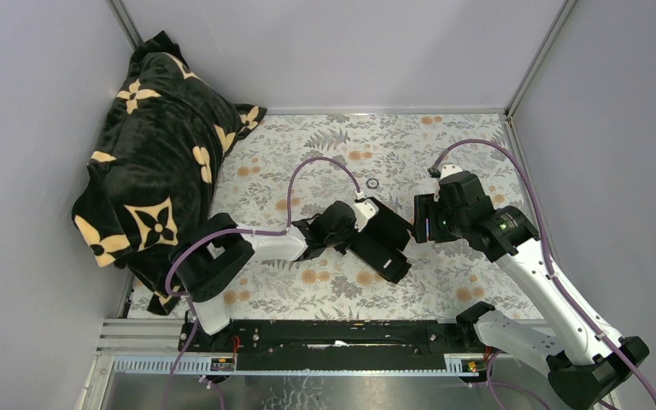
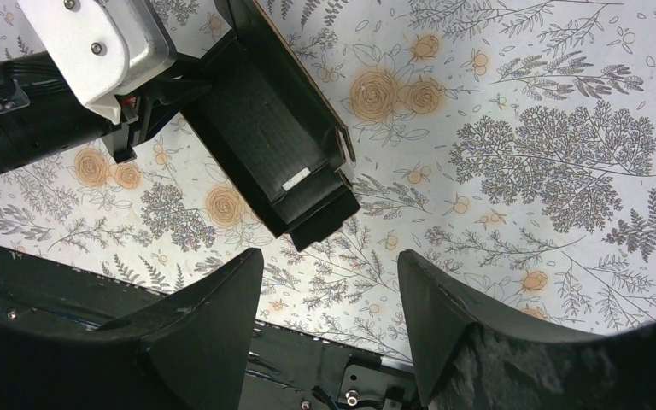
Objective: Fold the paper box
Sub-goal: Fold the paper box at the center of the board.
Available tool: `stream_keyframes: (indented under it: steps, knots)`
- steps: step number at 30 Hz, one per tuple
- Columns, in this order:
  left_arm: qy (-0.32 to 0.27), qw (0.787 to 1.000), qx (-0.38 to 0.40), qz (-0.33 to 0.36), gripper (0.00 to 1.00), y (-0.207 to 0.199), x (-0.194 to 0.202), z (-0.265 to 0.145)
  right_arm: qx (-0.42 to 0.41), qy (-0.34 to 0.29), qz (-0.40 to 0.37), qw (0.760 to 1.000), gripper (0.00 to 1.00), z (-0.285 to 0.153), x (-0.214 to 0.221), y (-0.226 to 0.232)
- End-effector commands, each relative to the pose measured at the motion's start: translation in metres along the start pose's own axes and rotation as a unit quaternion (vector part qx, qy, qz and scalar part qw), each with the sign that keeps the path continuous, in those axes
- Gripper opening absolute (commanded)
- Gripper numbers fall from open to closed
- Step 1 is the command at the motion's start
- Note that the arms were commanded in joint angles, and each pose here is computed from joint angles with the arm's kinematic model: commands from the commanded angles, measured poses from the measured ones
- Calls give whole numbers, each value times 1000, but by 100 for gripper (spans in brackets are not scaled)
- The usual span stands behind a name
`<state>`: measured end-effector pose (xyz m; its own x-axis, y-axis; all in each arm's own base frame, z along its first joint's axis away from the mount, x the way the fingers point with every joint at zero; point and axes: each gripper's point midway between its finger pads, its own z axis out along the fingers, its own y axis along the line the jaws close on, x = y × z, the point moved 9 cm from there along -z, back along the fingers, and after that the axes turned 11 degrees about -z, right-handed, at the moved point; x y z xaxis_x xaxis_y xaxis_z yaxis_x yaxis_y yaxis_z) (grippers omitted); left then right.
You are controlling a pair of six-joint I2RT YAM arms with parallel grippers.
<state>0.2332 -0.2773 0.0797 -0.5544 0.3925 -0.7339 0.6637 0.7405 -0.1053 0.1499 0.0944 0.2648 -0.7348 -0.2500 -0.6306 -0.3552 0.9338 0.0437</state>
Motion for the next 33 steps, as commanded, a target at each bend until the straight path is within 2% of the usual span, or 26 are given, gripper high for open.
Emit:
stream_keyframes:
  steps: [1,7,10,12,18,33]
  knots:
    - [-19,1000,-2,-2,28,1,-13,0,-8,-11,-4,1000,67,0,-2,1]
    - [-23,1000,2,-3,42,-1,-20,1,-10,-10,-3,1000,67,1,-1,1]
    - [-29,1000,6,-4,44,-2,-24,2,-11,-10,-2,1000,67,1,-1,1]
    - [-33,999,5,-5,43,-2,-27,2,-11,-11,-2,1000,67,1,-1,1]
    - [-32,999,2,-2,31,-2,-28,4,-13,-9,-2,1000,67,1,-1,2]
    - [-22,1000,-4,-2,31,0,-23,6,-17,-11,-2,1000,67,2,-1,2]
